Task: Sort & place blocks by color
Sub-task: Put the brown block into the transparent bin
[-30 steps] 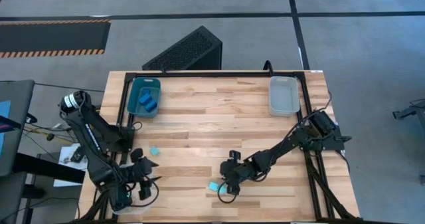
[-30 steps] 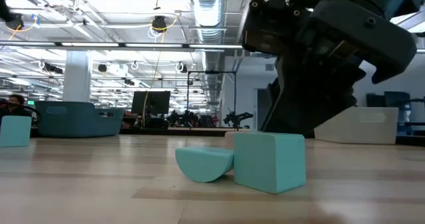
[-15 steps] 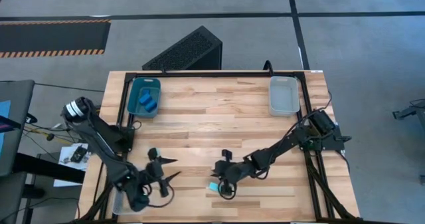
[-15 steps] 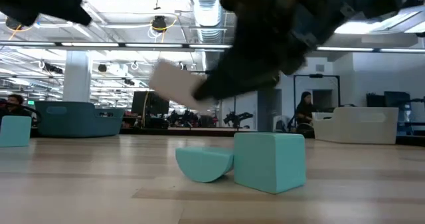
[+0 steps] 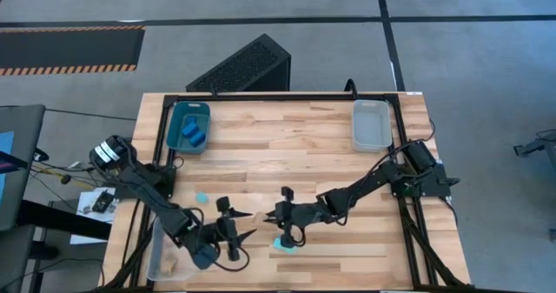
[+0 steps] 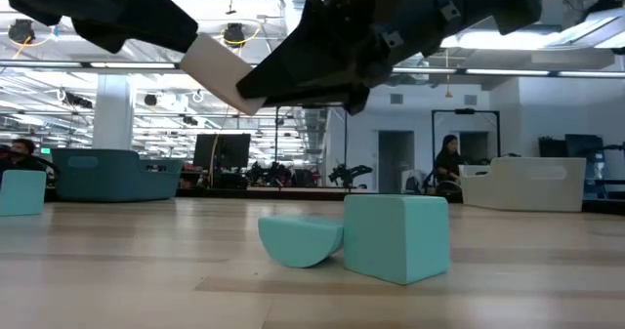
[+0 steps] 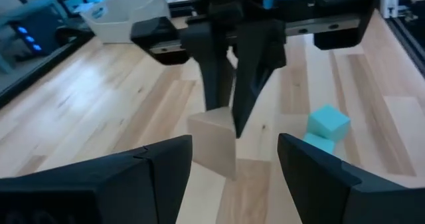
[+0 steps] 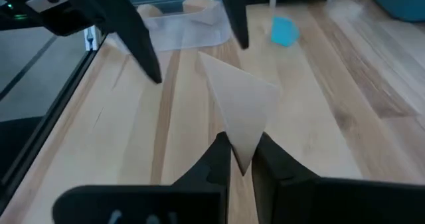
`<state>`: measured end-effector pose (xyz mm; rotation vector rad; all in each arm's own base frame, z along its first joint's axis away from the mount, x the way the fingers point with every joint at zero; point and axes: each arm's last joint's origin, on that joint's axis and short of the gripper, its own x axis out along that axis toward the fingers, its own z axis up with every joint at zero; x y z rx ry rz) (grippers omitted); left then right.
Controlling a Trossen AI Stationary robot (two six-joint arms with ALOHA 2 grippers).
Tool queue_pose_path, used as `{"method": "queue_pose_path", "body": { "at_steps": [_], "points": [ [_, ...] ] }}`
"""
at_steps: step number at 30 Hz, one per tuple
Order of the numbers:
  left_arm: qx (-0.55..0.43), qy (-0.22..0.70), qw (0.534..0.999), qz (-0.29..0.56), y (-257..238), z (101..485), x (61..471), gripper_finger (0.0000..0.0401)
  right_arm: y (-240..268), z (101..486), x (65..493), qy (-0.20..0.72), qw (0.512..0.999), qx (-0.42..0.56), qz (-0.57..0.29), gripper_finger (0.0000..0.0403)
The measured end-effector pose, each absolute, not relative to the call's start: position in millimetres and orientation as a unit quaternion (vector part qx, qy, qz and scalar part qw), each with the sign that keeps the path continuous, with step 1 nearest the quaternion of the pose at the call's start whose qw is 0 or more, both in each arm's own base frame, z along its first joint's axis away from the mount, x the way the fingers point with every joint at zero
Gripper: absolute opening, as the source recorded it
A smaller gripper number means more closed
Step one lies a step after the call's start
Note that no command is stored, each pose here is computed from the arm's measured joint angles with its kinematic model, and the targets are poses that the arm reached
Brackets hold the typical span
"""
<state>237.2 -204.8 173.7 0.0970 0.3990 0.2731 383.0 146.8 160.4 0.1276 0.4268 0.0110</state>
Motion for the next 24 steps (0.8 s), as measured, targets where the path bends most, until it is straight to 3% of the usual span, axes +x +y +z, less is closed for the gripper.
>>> {"method": "queue_pose_path", "body": {
  "at_steps": [10, 24],
  "points": [
    [0.016, 0.222, 0.966, 0.131, -187, 173, 254, 0.0203, 152, 164, 383, 0.191, 0.981, 0.012, 0.025, 0.0042],
    [0.003, 0.235, 0.965, 0.114, -182, 172, 259, 0.0101, 152, 164, 383, 0.19, 0.981, 0.004, 0.03, 0.0049]
  ]
}}
